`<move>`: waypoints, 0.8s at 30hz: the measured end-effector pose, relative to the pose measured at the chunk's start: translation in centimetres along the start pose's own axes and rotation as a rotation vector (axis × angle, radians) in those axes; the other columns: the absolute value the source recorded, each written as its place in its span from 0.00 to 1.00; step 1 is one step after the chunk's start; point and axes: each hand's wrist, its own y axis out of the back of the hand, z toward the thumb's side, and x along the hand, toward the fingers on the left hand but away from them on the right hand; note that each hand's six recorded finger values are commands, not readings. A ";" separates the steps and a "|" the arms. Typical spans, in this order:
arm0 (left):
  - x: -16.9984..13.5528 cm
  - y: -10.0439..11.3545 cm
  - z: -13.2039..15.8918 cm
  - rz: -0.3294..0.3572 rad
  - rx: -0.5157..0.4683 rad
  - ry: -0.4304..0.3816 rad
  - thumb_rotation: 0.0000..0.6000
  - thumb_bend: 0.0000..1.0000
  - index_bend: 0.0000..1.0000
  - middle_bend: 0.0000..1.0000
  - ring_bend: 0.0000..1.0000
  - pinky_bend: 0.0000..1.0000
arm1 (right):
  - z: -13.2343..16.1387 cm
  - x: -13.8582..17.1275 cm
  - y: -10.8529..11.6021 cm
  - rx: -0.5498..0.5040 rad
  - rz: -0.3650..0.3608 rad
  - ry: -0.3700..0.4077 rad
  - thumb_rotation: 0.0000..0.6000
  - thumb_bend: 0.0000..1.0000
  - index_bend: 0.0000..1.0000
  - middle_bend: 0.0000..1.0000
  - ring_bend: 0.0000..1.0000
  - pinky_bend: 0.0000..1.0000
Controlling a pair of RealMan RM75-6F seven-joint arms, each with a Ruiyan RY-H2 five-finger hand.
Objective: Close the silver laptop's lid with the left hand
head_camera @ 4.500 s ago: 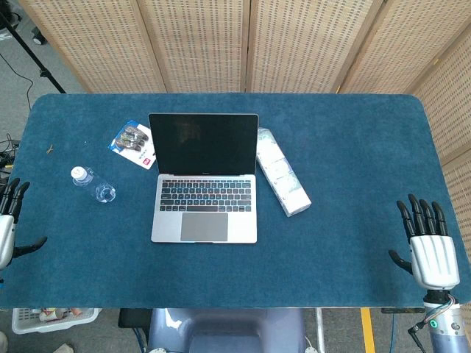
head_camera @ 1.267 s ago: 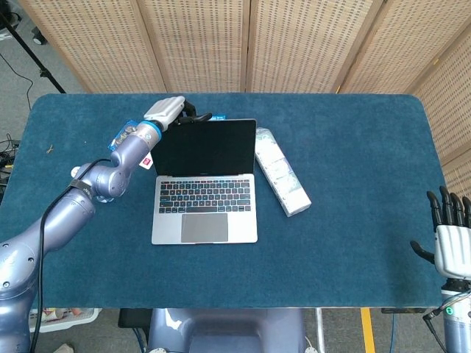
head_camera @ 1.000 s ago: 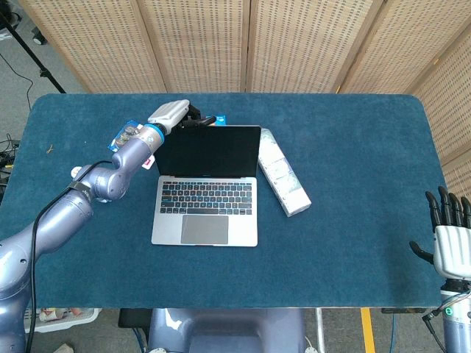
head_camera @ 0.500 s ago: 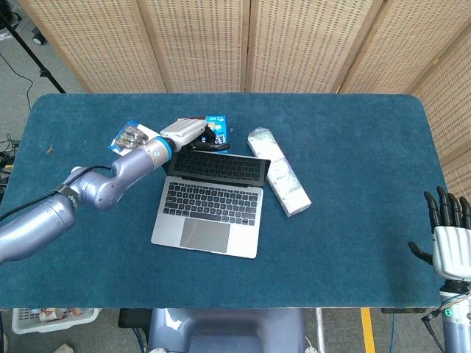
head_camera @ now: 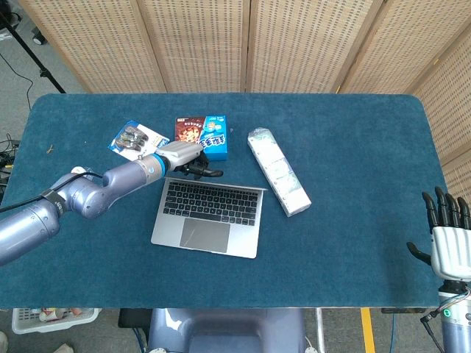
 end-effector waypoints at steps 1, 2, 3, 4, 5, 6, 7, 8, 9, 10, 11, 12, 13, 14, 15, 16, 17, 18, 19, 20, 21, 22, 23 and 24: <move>-0.1 -0.4 0.0 -0.006 0.003 -0.003 0.08 0.00 0.70 0.63 0.64 0.52 | 0.0 0.0 0.0 -0.001 0.000 0.000 1.00 0.00 0.00 0.00 0.00 0.00; -0.2 -0.7 0.0 -0.012 0.005 -0.007 0.08 0.00 0.70 0.63 0.64 0.52 | 0.0 0.0 0.0 -0.001 0.001 0.000 1.00 0.00 0.00 0.00 0.00 0.00; -0.4 -1.2 0.0 -0.021 0.007 -0.011 0.07 0.00 0.70 0.63 0.64 0.52 | 0.0 0.0 0.0 0.000 0.000 0.000 1.00 0.00 0.00 0.00 0.00 0.00; -0.5 -1.6 0.0 -0.027 0.008 -0.015 0.07 0.00 0.70 0.63 0.64 0.52 | 0.0 0.0 0.0 -0.001 0.001 0.000 1.00 0.00 0.00 0.00 0.00 0.00; -0.6 -2.0 0.0 -0.034 0.008 -0.017 0.07 0.00 0.70 0.63 0.64 0.52 | 0.0 0.0 0.0 -0.001 0.001 0.000 1.00 0.00 0.00 0.00 0.00 0.00; -0.7 -2.4 -0.1 -0.041 0.008 -0.019 0.07 0.00 0.70 0.63 0.64 0.52 | 0.0 0.0 0.0 -0.001 0.000 0.000 1.00 0.00 0.00 0.00 0.00 0.00; -0.8 -2.8 -0.2 -0.049 0.006 -0.022 0.07 0.00 0.70 0.63 0.64 0.52 | 0.0 0.0 0.0 -0.001 0.000 0.001 1.00 0.00 0.00 0.00 0.00 0.00; -0.9 -3.0 -0.2 -0.053 0.004 -0.022 0.08 0.00 0.70 0.63 0.64 0.52 | 0.1 0.0 0.0 -0.001 0.000 0.002 1.00 0.00 0.00 0.00 0.00 0.00; -0.9 -3.3 -0.3 -0.060 -0.001 -0.024 0.08 0.00 0.70 0.63 0.64 0.52 | 0.1 0.0 0.0 -0.001 0.000 0.002 1.00 0.00 0.00 0.00 0.00 0.00; -1.0 -3.5 -0.3 -0.066 -0.004 -0.025 0.08 0.00 0.70 0.63 0.64 0.52 | 0.1 0.0 0.0 -0.002 0.000 0.002 1.00 0.00 0.00 0.00 0.00 0.00; -1.0 -3.8 -0.3 -0.071 -0.006 -0.026 0.07 0.00 0.70 0.63 0.64 0.52 | 0.1 0.0 0.0 -0.002 0.000 0.002 1.00 0.00 0.00 0.00 0.00 0.00; -1.0 -4.2 -0.4 -0.080 -0.008 -0.026 0.07 0.00 0.70 0.63 0.64 0.52 | 0.1 0.0 0.0 -0.002 0.002 0.002 1.00 0.00 0.00 0.00 0.00 0.00; -1.0 -4.6 -0.5 -0.088 -0.012 -0.027 0.07 0.00 0.70 0.63 0.64 0.52 | 0.1 0.0 -0.1 -0.002 0.003 0.002 1.00 0.00 0.00 0.00 0.00 0.00; -0.9 -5.0 -0.6 -0.097 -0.018 -0.027 0.07 0.00 0.70 0.63 0.64 0.52 | 0.1 0.0 -0.1 -0.002 0.005 0.002 1.00 0.00 0.00 0.00 0.00 0.00; -0.9 -5.6 -0.7 -0.108 -0.027 -0.028 0.07 0.00 0.70 0.63 0.64 0.52 | 0.1 0.0 -0.1 -0.002 0.005 0.002 1.00 0.00 0.00 0.00 0.00 0.00; -0.8 -6.1 -0.9 -0.117 -0.033 -0.028 0.07 0.00 0.70 0.63 0.64 0.52 | 0.1 0.0 -0.1 -0.002 0.005 0.003 1.00 0.00 0.00 0.00 0.00 0.00; -0.7 -6.5 -1.0 -0.126 -0.039 -0.028 0.07 0.00 0.70 0.63 0.64 0.52 | 0.1 0.0 -0.1 -0.001 0.005 0.003 1.00 0.00 0.00 0.00 0.00 0.00; -0.6 -7.0 -1.1 -0.135 -0.048 -0.027 0.07 0.00 0.70 0.63 0.64 0.52 | 0.1 0.0 -0.1 -0.001 0.005 0.003 1.00 0.00 0.00 0.00 0.00 0.00; -0.6 -7.4 -1.2 -0.141 -0.056 -0.027 0.07 0.00 0.70 0.63 0.64 0.52 | 0.1 0.0 -0.1 -0.001 0.006 0.003 1.00 0.00 0.00 0.00 0.00 0.00; -0.5 -7.7 -1.3 -0.146 -0.065 -0.027 0.07 0.00 0.70 0.63 0.64 0.52 | 0.1 0.0 -0.2 -0.001 0.006 0.003 1.00 0.00 0.00 0.00 0.00 0.00; -0.4 -8.1 -1.5 -0.152 -0.076 -0.028 0.07 0.00 0.70 0.63 0.64 0.52 | 0.1 0.0 -0.2 0.000 0.007 0.002 1.00 0.00 0.00 0.00 0.00 0.00; -0.4 -8.4 -1.6 -0.156 -0.083 -0.028 0.07 0.00 0.70 0.63 0.64 0.52 | 0.1 0.0 -0.2 0.000 0.007 0.002 1.00 0.00 0.00 0.00 0.00 0.00; -0.3 -8.6 -1.7 -0.159 -0.091 -0.029 0.07 0.00 0.70 0.63 0.64 0.52 | 0.1 0.0 -0.2 0.000 0.007 0.003 1.00 0.00 0.00 0.00 0.00 0.00; -0.3 -9.0 -1.8 -0.163 -0.100 -0.030 0.07 0.00 0.70 0.63 0.64 0.52 | 0.1 0.0 -0.2 0.001 0.007 0.003 1.00 0.00 0.00 0.00 0.00 0.00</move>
